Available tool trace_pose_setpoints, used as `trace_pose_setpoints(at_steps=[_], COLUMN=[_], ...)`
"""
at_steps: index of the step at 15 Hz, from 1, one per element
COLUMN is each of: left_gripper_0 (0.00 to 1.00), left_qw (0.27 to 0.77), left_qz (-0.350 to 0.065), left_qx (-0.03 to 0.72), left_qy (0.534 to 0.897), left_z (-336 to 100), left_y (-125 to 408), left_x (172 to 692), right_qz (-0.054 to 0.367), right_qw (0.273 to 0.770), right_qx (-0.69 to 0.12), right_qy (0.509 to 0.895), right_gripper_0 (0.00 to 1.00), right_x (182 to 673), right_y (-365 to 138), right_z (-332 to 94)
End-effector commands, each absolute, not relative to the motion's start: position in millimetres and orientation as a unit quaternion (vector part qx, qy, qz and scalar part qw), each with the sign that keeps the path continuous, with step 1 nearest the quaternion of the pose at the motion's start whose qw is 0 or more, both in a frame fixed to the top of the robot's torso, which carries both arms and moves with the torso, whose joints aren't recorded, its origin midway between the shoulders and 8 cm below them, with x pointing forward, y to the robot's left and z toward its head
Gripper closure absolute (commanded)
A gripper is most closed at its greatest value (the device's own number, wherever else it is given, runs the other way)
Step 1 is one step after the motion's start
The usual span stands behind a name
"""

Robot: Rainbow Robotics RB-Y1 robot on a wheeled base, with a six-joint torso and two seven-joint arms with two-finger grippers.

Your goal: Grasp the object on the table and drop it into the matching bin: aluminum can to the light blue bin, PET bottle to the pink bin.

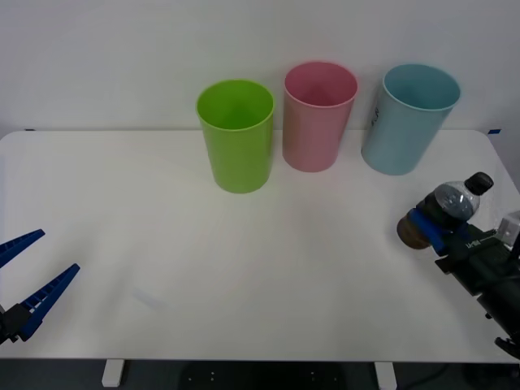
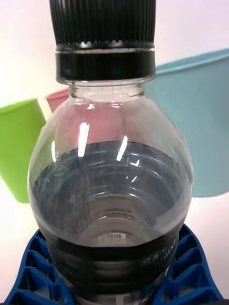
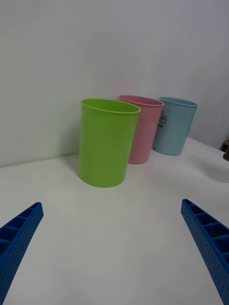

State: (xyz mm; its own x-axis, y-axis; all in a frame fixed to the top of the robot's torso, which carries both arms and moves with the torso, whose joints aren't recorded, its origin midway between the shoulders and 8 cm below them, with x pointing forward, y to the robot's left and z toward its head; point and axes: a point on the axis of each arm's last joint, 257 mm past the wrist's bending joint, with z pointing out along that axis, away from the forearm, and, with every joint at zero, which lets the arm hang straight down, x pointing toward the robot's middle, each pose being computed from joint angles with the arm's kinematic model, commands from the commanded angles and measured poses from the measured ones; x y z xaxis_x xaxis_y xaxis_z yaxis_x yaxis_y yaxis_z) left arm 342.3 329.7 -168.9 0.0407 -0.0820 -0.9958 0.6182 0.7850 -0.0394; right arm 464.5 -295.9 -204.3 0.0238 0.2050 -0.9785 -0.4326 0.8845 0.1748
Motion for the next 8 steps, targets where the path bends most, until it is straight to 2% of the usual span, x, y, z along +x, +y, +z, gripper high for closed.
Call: trace_pose_setpoints(at_steps=[1,8], left_gripper_0=[0.0,0.0], left_qw=[0.691,0.691], left_qz=[-0.253,-0.253], left_qx=[0.208,0.208], left_qy=[0.645,0.645], left_z=[-169,-169], left_y=[330,330], left_x=[342,342], right_qz=[0.258,0.319], right_qw=[0.712,0.719], right_qx=[-0.083,-0.108], right_qy=[0.648,0.608], right_gripper_0=[1.0,1.0], right_x=[462,462], right_y=[-281,-247], right_z=[-177,-97])
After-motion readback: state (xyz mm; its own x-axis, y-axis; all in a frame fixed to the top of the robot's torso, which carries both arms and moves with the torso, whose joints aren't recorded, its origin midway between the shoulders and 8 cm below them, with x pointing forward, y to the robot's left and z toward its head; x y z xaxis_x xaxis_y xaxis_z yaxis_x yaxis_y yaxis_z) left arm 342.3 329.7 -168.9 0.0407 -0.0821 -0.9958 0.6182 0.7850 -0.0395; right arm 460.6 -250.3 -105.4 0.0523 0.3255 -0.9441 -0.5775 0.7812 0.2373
